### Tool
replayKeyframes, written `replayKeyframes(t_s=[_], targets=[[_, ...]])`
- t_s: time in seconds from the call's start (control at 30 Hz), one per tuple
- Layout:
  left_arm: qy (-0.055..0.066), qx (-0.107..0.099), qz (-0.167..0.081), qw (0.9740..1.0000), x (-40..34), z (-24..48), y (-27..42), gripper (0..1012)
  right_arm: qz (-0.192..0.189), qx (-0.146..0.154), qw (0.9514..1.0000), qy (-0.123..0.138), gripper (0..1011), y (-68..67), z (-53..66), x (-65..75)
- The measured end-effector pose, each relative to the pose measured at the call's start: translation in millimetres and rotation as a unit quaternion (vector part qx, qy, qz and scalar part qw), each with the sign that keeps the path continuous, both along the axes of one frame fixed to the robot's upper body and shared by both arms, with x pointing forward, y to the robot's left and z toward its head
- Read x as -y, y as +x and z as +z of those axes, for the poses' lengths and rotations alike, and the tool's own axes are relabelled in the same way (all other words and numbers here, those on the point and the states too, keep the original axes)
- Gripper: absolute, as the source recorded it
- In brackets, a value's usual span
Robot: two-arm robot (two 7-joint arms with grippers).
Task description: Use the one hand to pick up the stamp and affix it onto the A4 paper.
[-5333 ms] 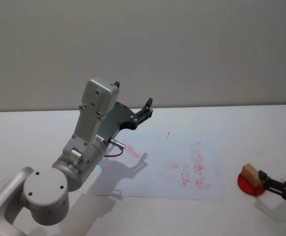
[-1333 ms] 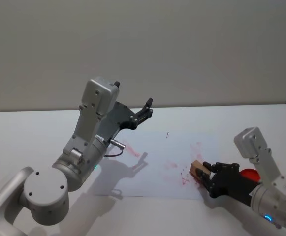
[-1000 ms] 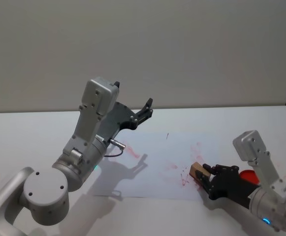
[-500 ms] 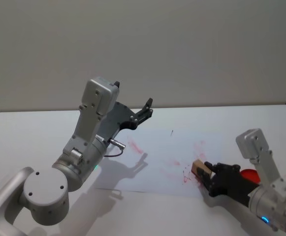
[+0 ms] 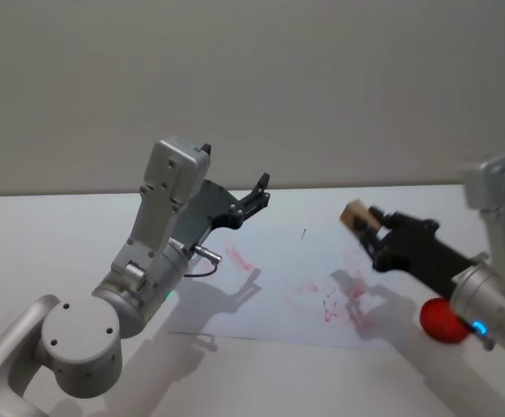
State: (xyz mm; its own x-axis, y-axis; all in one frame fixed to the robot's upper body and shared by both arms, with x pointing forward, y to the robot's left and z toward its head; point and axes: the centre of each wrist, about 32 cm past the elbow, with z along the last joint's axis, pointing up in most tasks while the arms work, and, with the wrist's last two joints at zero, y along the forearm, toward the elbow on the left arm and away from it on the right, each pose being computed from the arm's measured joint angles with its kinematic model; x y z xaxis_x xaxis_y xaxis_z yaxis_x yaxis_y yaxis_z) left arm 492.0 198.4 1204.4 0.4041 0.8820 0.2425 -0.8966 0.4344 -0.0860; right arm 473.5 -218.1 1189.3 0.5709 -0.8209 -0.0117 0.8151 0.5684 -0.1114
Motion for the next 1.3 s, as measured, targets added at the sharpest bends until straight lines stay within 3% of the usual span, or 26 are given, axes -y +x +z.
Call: replayKeyframes(t_s=[0.2,0.37,0.7,1.3], targets=[[0.000,0.000,0.000,1.0000,0.0,0.0,0.0,1001,-0.024,0.013,0.9995,0.013,223,-3.9,17.5,16.9],[0.000,0.000,0.000,1.0000,0.0,0.0,0.0,1001,-0.044,0.005,0.9990,0.003,223,-12.3,21.6,37.5],[0.000,0.000,0.000,1.0000,0.0,0.0,0.0,1001,-0.062,-0.027,0.9972,-0.031,223,-26.4,17.0,67.4],[0.000,0.000,0.000,1.0000,0.0,0.0,0.0,1001,-0.057,-0.065,0.9930,-0.080,223,-35.4,2.4,87.9]])
